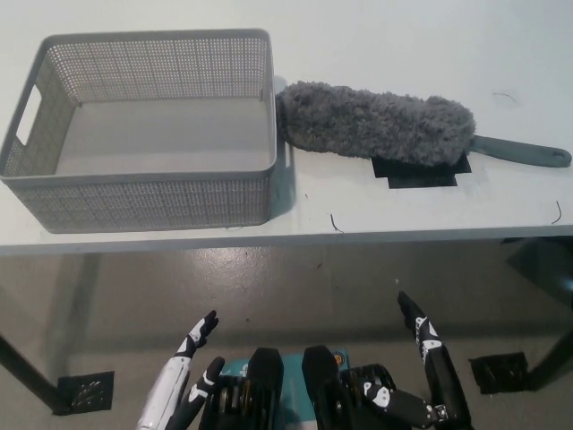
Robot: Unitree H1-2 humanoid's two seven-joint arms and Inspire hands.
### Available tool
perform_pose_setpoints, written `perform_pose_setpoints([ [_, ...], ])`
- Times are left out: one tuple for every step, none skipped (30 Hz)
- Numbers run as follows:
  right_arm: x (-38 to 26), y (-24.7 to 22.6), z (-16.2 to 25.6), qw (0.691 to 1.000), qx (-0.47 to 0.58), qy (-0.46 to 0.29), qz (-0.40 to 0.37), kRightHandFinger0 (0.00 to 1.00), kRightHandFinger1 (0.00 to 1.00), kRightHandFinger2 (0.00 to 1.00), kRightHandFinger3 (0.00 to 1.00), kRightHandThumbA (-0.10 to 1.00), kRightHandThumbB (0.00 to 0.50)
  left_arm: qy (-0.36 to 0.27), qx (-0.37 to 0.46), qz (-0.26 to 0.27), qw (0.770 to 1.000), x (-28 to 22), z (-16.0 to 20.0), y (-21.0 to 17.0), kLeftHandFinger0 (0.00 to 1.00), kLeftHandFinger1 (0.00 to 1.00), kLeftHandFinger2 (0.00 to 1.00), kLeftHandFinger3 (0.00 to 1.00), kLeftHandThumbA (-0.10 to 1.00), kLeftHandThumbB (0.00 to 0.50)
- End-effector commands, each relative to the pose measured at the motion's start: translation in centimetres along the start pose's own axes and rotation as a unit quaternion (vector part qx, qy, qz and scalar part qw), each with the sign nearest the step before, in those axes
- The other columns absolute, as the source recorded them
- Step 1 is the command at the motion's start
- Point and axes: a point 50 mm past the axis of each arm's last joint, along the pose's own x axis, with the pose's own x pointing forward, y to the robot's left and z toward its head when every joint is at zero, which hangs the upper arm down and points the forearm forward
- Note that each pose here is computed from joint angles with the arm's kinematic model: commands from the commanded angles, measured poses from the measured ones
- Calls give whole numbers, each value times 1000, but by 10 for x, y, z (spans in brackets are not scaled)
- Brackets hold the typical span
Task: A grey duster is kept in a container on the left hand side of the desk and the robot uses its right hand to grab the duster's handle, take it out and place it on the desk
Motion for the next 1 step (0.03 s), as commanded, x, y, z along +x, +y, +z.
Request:
perform_pose_setpoints([
  [11, 0, 14, 998, -10, -58, 4, 1000, 1000, 1000, 1000, 1000, 137, -27, 13, 14, 999, 7, 10, 6, 1000, 1000, 1000, 1000, 1000, 2],
])
